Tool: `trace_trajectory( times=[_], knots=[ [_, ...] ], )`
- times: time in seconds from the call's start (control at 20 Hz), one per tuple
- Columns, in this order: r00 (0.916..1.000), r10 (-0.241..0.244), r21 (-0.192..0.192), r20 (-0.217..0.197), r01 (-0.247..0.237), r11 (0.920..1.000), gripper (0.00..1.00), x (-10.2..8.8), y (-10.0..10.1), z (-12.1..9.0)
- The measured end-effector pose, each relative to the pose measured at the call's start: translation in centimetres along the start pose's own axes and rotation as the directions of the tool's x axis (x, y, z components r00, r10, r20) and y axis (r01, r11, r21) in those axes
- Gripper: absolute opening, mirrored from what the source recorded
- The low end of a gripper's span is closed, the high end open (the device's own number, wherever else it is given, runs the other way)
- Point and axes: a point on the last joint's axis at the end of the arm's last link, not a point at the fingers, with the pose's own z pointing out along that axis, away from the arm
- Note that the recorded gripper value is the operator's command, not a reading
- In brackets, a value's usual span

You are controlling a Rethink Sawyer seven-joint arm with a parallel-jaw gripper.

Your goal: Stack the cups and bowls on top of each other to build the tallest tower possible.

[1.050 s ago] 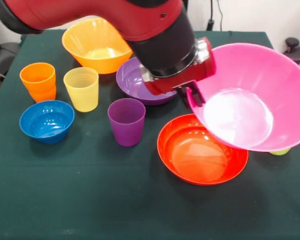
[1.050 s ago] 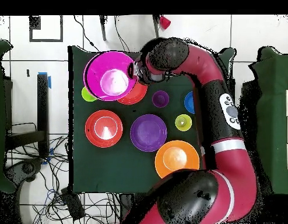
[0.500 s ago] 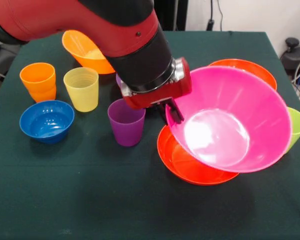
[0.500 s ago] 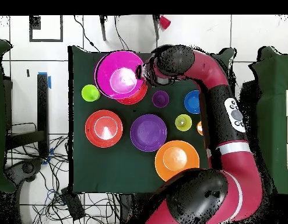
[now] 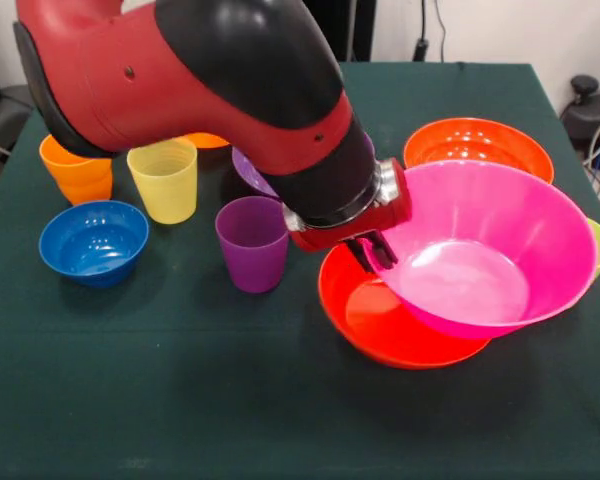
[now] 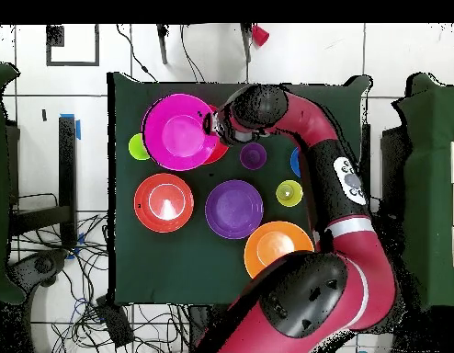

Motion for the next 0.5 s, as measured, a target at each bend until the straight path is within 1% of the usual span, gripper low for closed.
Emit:
trace_trajectory(
  times=[0.15,0.5],
  knots=[
    [0.9998,-0.016,0.005,-0.007,0.016,0.9999,0.00,0.1,0.6,0.9],
    [0.9969,-0.078,0.034,0.007,0.078,0.9964,0.00,-0.2,3.2,2.4]
  ],
)
